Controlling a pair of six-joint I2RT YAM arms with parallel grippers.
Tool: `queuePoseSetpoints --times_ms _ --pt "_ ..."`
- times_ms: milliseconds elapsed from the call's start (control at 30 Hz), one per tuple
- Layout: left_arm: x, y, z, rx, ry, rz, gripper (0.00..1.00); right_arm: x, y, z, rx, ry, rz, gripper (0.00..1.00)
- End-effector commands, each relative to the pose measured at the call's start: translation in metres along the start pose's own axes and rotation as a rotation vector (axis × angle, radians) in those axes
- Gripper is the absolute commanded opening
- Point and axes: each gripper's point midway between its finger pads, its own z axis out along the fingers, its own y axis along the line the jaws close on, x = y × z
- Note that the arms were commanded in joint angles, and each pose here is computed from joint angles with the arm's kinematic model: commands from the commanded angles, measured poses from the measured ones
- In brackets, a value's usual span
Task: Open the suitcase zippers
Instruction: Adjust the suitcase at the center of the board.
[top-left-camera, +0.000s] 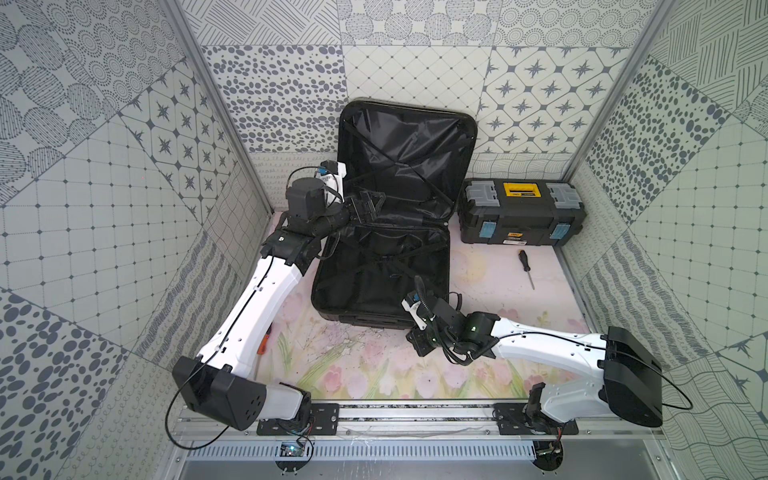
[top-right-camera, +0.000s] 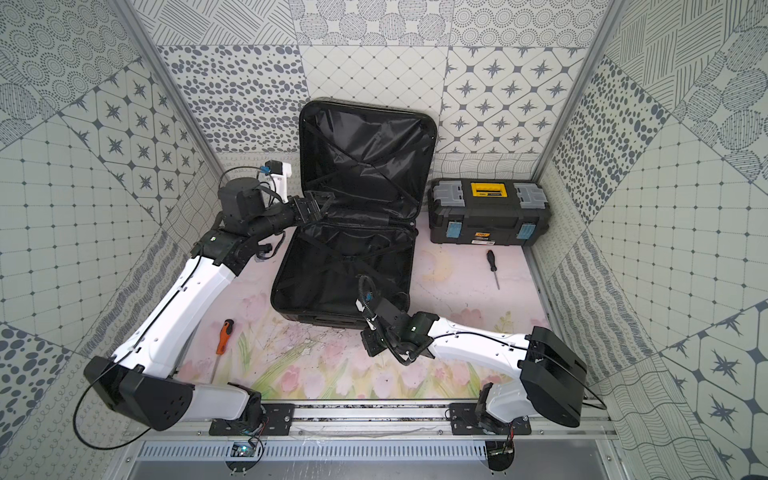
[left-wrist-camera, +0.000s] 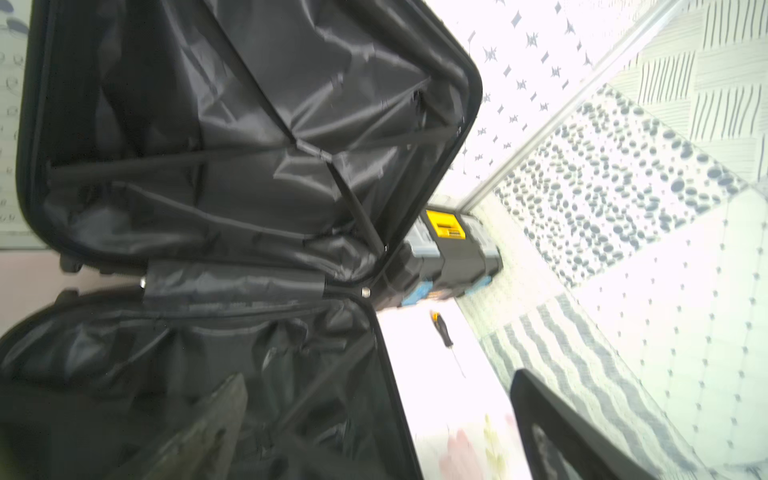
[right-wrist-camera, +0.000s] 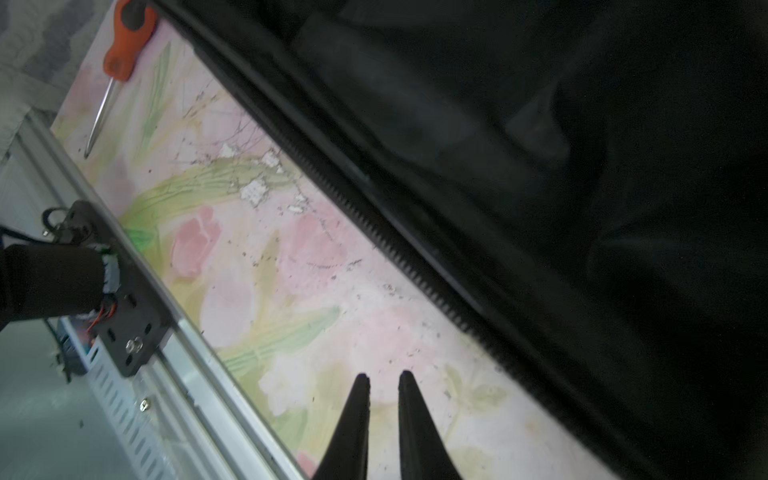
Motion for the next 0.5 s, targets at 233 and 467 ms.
queuePoseSetpoints --times_ms 233,467 --pt "0.059 0.048 -0.081 -0.305 0.061 0.153 0.99 -0.059 -0.097 -0.009 0.191 -0.213 0.249 0.16" --pt "0.074 0.102 -0.095 -0.498 0.035 0.212 0.99 -0.075 -0.06 -0.065 0.002 -0.338 0.165 0.55"
